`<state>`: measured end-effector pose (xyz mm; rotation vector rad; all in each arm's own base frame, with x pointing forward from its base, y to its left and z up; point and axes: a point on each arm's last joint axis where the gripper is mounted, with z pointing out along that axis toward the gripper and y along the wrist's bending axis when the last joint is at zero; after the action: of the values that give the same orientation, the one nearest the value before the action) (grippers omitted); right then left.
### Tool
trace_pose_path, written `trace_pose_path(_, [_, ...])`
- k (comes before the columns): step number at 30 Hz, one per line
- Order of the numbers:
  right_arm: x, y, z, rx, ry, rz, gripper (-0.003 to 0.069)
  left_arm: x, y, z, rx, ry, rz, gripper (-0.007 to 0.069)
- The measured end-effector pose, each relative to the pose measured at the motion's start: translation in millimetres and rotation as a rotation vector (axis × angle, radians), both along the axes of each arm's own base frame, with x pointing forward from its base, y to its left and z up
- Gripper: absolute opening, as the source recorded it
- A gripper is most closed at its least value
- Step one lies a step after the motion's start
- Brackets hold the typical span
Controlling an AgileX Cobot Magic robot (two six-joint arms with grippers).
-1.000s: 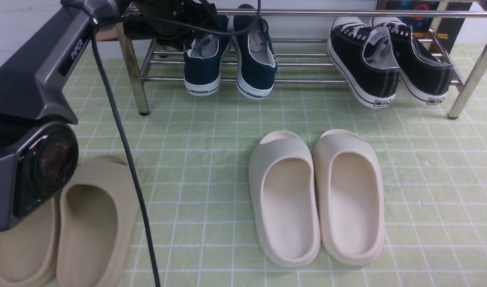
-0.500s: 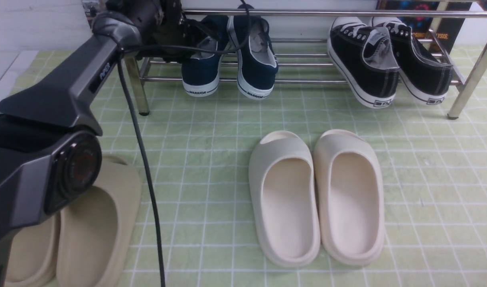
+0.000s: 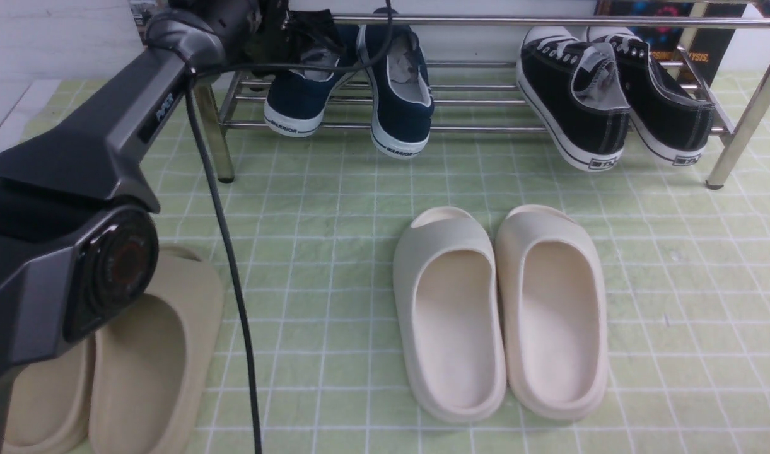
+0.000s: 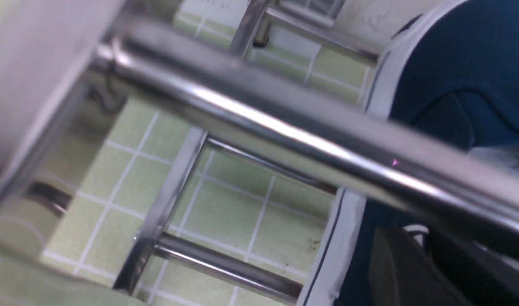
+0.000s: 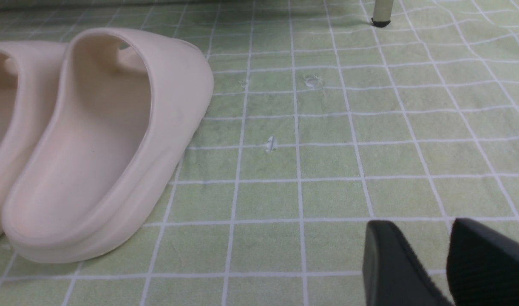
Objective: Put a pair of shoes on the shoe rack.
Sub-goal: Use the left arm to put a shoe into the shoe rack
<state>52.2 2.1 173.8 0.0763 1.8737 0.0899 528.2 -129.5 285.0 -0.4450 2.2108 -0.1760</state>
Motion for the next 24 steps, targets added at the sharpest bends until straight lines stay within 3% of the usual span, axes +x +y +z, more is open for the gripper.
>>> trace_pose_path(7, [0.0, 0.0, 0.0, 0.000, 0.000, 0.000, 0.0239, -2.6, -0.5, -1.7, -0.010, 0.037, 0.000, 0.0040])
trace_pose_path(10, [0.0, 0.0, 0.0, 0.000, 0.000, 0.000, 0.0239, -4.9, -1.0, 4.7, -0.019, 0.036, -0.031, 0.0137])
trace_pose_path(11, [0.0, 0.0, 0.0, 0.000, 0.000, 0.000, 0.0239, -5.2, -0.7, 5.6, -0.024, 0.037, -0.035, 0.0137])
trace_pose_path(12, [0.0, 0.0, 0.0, 0.000, 0.000, 0.000, 0.0239, -6.9, -0.3, 10.6, -0.023, 0.033, -0.053, 0.0226])
trace_pose_path(13, [0.0, 0.0, 0.0, 0.000, 0.000, 0.000, 0.0239, -7.4, -0.6, 11.1, -0.026, 0.033, -0.057, 0.0237])
trace_pose_path(15, [0.0, 0.0, 0.0, 0.000, 0.000, 0.000, 0.0239, -11.9, 0.1, 19.7, -0.039, 0.043, -0.074, 0.0359])
trace_pose_path(17, [0.0, 0.0, 0.0, 0.000, 0.000, 0.000, 0.0239, -15.6, 0.3, 24.3, -0.058, 0.061, -0.082, 0.0422])
trace_pose_path(24, [0.0, 0.0, 0.0, 0.000, 0.000, 0.000, 0.0239, -31.3, -8.5, 36.9, -0.132, 0.147, -0.209, 0.0450])
